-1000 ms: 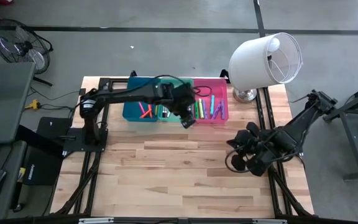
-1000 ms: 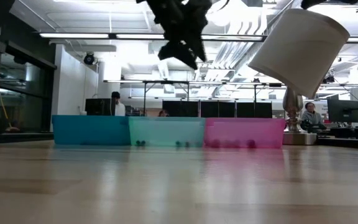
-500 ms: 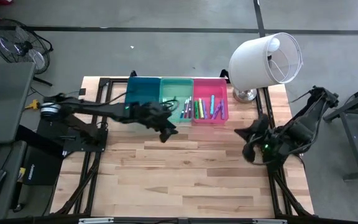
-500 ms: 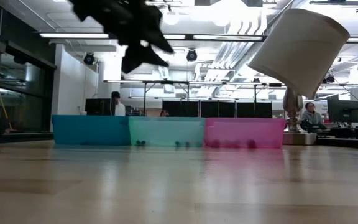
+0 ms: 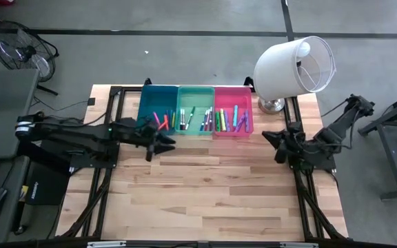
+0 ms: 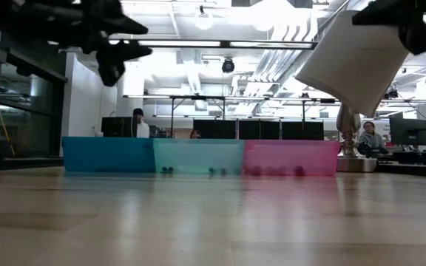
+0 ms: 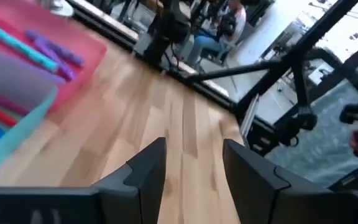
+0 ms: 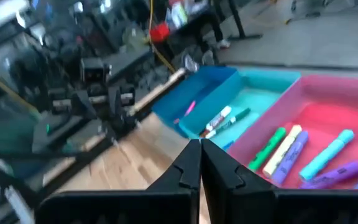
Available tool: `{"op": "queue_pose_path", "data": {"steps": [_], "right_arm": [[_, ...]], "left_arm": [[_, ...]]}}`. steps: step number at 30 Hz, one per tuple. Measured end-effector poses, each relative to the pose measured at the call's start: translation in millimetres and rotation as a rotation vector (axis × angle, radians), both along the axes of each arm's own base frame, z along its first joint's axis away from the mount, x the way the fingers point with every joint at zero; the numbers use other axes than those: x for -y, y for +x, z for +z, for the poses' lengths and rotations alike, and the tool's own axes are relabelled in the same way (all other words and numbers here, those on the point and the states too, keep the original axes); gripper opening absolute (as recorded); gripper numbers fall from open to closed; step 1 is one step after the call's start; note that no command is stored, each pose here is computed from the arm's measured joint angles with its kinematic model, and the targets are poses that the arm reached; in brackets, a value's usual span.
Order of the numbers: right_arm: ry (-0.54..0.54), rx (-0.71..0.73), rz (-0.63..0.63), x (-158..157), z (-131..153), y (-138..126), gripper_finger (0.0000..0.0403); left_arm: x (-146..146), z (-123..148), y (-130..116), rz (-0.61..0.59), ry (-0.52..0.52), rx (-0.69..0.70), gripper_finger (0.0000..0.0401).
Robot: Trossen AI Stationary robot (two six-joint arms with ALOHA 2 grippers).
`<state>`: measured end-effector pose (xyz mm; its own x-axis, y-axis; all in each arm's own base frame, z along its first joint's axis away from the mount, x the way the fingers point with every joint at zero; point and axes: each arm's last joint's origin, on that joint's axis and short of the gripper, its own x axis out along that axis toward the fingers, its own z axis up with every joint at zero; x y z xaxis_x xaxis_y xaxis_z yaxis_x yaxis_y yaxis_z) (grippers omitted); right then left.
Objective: Pick & Place Markers
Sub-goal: Return to Home Position
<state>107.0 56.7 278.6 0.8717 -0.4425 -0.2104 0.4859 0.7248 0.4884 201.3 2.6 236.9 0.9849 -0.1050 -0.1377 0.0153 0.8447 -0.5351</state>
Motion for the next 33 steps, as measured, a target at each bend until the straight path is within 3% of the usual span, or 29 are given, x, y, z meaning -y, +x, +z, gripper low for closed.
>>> {"op": "queue_pose_path", "data": {"steps": [4, 11, 21, 33], "right_arm": [[-0.003, 0.084, -0.056, 6.6, -24.2, -4.8, 0.0000], [0.092, 0.231, -0.095, 12.6, -57.4, -11.4, 0.0000], [0.122, 0.372, -0.227, 16.7, -85.1, -11.6, 0.0000], [0.058, 0.333, -0.243, 27.8, -96.0, 6.7, 0.0000]], "left_arm": [[-5.6, -11.0, -25.3, 0.022, -0.021, 0.042, 0.0156], [-13.6, -35.3, -61.3, 0.088, -0.057, 0.102, 0.0156], [-12.4, -54.1, -89.7, 0.097, -0.121, 0.215, 0.0156], [-7.6, -53.8, -106.8, 0.035, -0.101, 0.290, 0.0156]]}}
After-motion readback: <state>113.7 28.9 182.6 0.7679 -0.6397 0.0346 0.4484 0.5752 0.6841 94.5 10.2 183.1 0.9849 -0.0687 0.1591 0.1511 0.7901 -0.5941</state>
